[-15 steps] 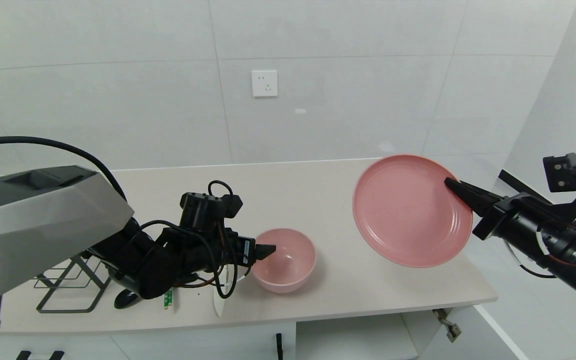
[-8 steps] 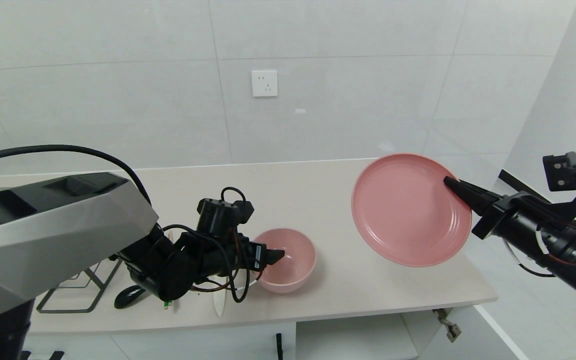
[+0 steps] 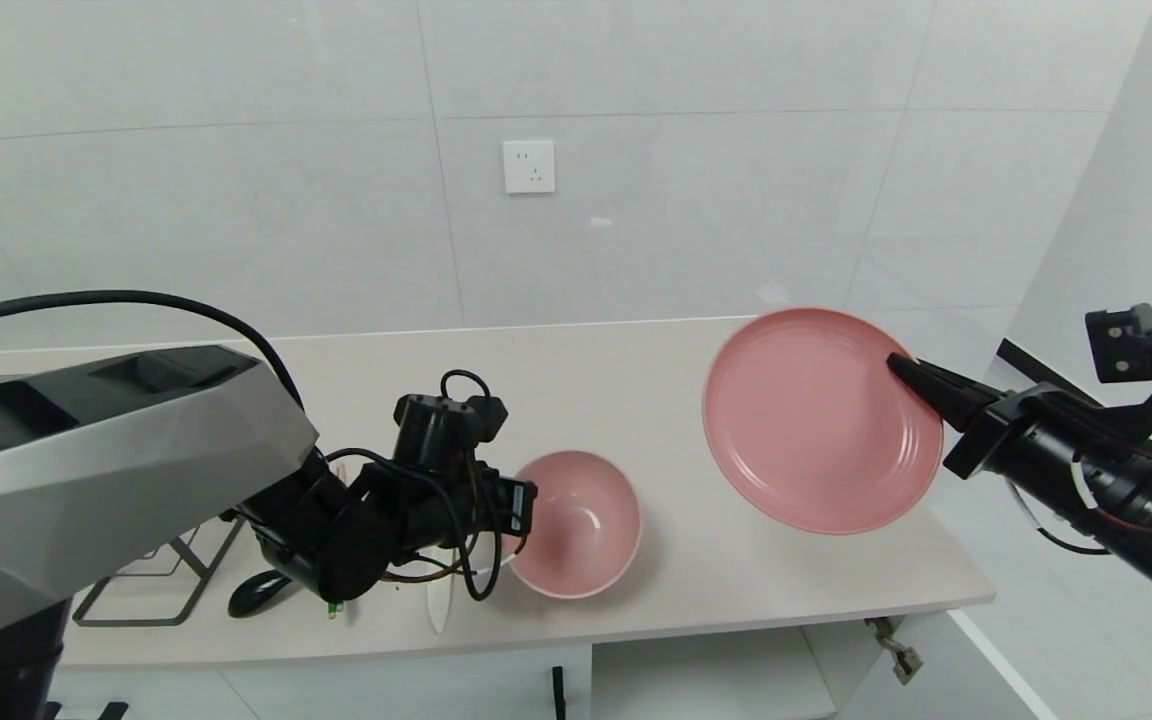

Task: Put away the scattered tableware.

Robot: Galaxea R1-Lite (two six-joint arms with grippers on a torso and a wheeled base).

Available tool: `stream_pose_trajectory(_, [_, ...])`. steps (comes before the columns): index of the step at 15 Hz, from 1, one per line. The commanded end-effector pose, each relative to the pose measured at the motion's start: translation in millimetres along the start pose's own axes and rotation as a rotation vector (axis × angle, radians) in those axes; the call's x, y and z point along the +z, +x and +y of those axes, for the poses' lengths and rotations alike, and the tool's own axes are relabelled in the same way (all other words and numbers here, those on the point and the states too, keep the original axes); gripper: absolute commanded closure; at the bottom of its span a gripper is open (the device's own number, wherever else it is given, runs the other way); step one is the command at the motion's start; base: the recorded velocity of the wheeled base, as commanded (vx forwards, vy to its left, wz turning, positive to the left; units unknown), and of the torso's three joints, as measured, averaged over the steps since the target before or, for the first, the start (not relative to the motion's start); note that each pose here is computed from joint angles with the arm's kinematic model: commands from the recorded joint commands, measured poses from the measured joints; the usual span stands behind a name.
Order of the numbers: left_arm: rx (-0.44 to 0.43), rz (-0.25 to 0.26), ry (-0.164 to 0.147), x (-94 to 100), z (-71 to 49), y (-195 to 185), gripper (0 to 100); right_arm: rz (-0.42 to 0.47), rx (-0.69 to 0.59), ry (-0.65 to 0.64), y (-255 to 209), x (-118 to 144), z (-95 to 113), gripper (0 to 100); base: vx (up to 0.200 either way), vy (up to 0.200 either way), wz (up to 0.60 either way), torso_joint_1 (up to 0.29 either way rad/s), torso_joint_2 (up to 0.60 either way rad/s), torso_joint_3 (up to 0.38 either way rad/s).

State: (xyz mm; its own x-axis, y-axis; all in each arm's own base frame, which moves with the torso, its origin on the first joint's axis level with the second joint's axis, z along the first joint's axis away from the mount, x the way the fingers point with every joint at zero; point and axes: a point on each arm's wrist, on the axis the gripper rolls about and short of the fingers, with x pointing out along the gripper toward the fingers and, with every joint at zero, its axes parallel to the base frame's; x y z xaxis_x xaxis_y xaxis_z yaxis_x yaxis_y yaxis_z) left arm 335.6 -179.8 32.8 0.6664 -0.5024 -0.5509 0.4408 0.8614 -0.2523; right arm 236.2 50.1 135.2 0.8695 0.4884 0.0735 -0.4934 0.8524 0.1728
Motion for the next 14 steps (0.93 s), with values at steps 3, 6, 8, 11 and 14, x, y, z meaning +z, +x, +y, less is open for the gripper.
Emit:
stream_pose_trajectory(3, [-0.001,-0.107,0.022,26.5,-7.7,-31,100,-0.001,0.002,-0.001,0,0,0,100,0.0,0.0,0.0,0.0,0.0,0.0])
stream_pose_trajectory(6, [0.005,-0.201,0.072,40.0,-12.2,-53,100,-0.001,0.002,-0.001,0,0,0,100,0.0,0.0,0.0,0.0,0.0,0.0])
stream_pose_trajectory(8, [0.014,-0.232,0.106,41.1,-10.1,-63,100,-0.003,0.001,-0.001,0,1,0,100,0.0,0.0,0.0,0.0,0.0,0.0])
stream_pose_trajectory(11, [0.064,-0.283,0.125,39.2,4.8,-100,100,-0.002,0.0,-0.001,0,0,0,100,0.0,0.0,0.0,0.0,0.0,0.0])
stream_pose_trajectory(14, [0.082,-0.321,0.118,26.5,9.8,-136,100,-0.002,0.0,-0.001,1,0,0,100,0.0,0.0,0.0,0.0,0.0,0.0])
